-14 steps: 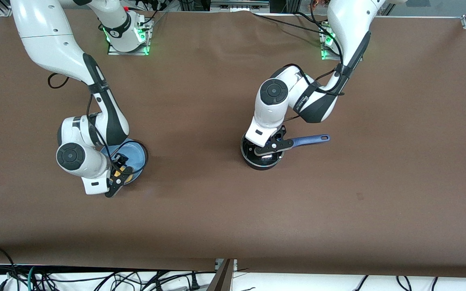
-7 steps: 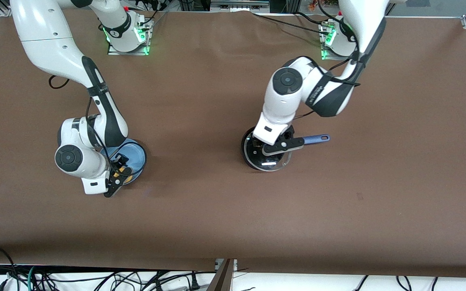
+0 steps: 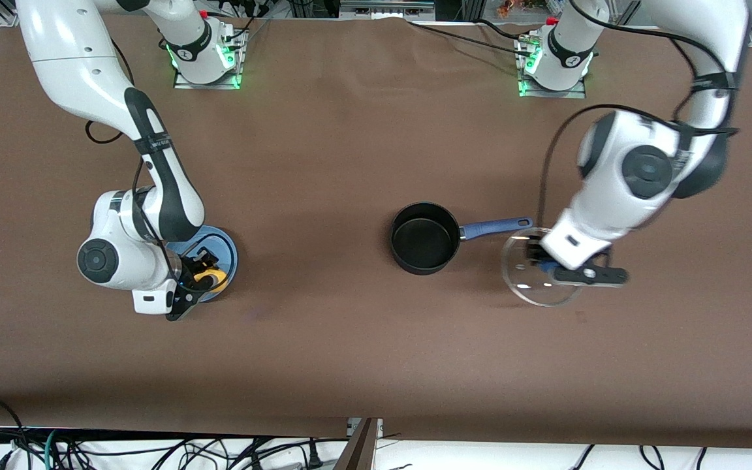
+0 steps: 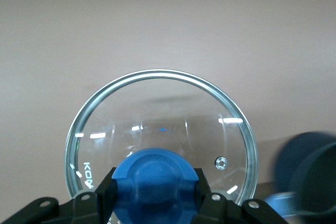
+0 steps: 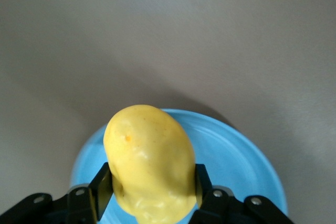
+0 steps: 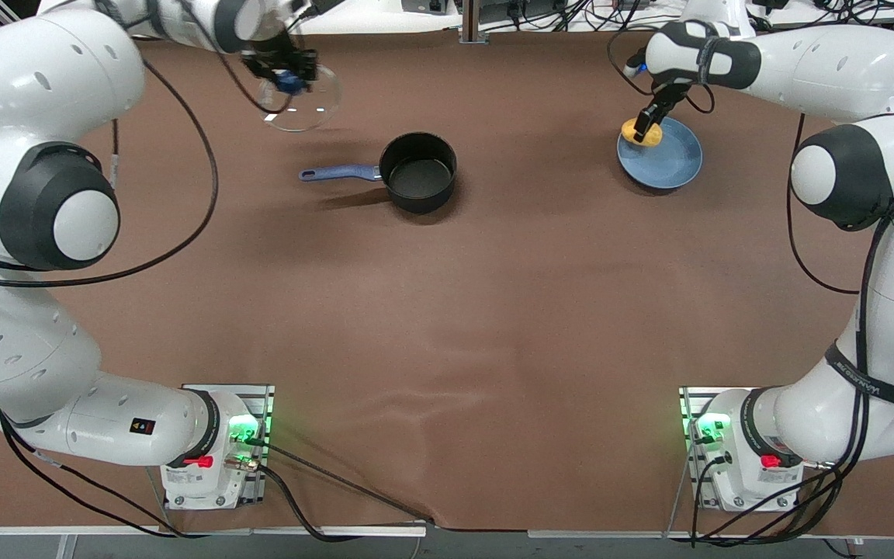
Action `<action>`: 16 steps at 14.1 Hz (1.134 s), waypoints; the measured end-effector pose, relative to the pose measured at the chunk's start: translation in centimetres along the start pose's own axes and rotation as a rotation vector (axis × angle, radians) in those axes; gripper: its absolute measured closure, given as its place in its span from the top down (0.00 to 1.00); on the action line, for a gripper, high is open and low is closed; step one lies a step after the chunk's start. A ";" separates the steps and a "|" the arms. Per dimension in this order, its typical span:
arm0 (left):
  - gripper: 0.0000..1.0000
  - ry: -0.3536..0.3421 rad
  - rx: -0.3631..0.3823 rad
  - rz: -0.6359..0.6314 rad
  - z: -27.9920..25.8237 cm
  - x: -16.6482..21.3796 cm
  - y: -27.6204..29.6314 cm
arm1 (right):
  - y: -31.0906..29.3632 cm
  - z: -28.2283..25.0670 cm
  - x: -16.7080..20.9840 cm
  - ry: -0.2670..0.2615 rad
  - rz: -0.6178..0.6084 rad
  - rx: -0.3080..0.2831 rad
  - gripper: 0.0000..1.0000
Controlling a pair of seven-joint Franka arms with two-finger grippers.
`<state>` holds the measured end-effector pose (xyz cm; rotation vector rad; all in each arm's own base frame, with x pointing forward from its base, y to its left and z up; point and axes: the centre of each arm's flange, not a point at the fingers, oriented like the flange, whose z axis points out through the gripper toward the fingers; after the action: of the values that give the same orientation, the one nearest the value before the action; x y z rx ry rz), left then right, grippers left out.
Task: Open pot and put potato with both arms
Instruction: 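Lift the lid with the left gripper while the right gripper lifts the potato, then move the right gripper's potato over the pot while the left gripper lowers the lid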
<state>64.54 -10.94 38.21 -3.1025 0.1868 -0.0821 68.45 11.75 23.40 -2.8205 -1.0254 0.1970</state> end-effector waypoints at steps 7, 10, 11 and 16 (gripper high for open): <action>0.60 0.023 0.024 0.153 8.2 -5.6 -18.2 | -18.7 -4.7 9.7 0.054 0.544 0.171 0.67; 0.60 0.007 0.018 0.140 11.8 -8.1 -21.3 | -28.6 -3.9 13.4 0.153 0.794 0.205 0.67; 0.60 0.004 0.008 0.135 12.6 -8.5 -22.1 | -31.6 -3.1 14.3 0.186 0.866 0.223 0.67; 0.60 0.013 -0.074 0.105 17.5 -10.7 -25.5 | -42.1 0.4 16.0 0.280 1.065 0.312 0.67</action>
<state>57.93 16.11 21.14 -3.1589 0.3602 -0.0950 54.13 54.04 28.89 -2.6652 0.5681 0.0416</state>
